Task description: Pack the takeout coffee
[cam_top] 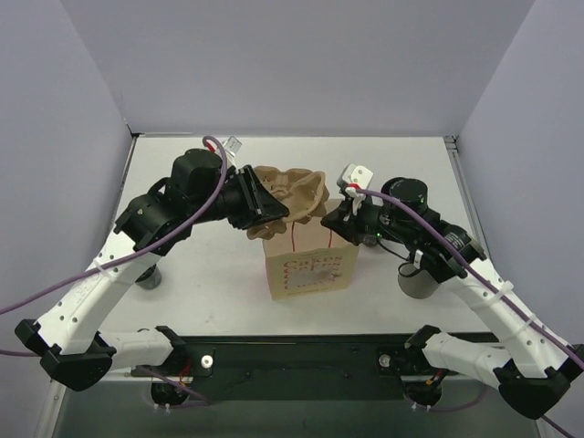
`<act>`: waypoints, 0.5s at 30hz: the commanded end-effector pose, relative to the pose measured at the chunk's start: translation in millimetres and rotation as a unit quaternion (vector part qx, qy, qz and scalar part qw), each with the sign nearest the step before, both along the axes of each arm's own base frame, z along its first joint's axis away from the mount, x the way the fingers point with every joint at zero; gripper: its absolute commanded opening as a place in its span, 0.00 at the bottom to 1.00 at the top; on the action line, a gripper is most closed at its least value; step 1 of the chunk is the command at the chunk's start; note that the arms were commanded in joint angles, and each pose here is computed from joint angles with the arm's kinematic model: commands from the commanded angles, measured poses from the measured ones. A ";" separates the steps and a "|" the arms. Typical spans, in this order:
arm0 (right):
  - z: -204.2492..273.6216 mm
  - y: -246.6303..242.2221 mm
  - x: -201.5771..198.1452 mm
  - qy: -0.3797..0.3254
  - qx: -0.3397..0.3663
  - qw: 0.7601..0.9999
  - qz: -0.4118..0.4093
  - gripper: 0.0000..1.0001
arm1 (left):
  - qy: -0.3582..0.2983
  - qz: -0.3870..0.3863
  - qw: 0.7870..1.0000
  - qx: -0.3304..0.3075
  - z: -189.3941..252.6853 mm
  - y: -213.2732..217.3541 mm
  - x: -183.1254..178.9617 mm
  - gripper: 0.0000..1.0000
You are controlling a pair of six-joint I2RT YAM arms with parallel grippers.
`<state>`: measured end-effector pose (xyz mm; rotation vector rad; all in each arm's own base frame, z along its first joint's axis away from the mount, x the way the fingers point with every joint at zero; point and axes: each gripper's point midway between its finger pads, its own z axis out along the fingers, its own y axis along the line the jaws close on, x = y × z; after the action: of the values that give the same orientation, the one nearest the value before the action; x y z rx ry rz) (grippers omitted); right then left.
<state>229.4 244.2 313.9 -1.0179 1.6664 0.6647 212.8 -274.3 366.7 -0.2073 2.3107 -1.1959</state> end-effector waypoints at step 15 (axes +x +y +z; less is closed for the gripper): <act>23.1 -4.7 -20.2 -0.119 0.035 0.992 0.000 0.00 | -0.008 0.060 0.998 -0.020 1.7 -25.8 16.9 0.22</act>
<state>206.3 237.7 308.4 -1.0311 1.5559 0.6026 223.6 -296.2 364.5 -0.3054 2.2673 -1.1965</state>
